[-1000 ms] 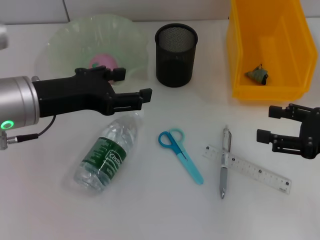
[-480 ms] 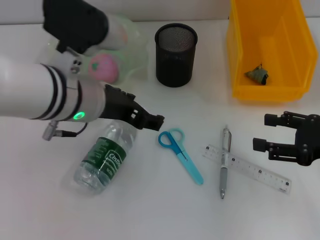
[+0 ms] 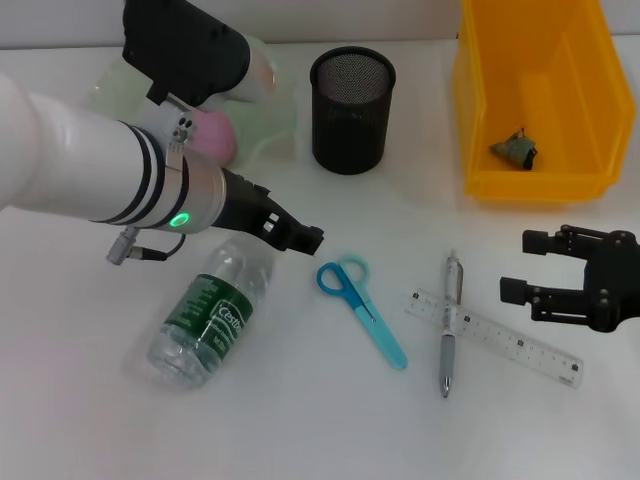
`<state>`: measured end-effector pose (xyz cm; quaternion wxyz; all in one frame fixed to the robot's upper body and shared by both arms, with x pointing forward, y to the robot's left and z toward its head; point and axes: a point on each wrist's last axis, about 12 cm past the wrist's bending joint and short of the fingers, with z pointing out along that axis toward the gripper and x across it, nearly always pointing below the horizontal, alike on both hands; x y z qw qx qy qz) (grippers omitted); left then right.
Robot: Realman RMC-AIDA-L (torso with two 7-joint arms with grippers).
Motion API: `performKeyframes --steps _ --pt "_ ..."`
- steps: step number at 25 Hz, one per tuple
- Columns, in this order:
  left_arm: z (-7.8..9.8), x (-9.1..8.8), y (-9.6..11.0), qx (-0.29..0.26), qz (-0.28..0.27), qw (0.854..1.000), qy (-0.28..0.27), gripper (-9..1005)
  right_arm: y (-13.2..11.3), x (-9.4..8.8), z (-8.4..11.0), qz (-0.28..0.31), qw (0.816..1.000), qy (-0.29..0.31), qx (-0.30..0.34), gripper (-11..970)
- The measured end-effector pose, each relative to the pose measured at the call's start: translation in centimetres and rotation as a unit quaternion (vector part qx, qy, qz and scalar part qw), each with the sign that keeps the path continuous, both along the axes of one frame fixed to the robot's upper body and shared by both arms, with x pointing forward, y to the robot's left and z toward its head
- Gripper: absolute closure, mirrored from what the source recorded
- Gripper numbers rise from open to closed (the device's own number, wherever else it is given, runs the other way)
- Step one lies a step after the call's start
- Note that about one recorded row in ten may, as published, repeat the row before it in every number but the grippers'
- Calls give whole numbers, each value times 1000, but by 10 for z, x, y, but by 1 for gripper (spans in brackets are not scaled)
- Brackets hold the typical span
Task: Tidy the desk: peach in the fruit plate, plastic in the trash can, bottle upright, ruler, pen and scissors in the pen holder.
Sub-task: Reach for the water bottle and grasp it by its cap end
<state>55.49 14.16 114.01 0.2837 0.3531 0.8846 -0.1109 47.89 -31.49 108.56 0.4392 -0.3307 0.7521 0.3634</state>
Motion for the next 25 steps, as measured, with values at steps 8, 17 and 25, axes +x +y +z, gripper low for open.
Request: performKeyframes --steps 8,17,25 --pt "-13 6 4 12 10 1000 11 233 2 3 2 4 1000 -1 2 178" --pt "-24 13 4 23 11 1000 16 240 4 4 -3 3 1000 10 8 178" --pt "-31 15 6 42 12 999 13 247 5 6 -4 2 1000 13 8 179"
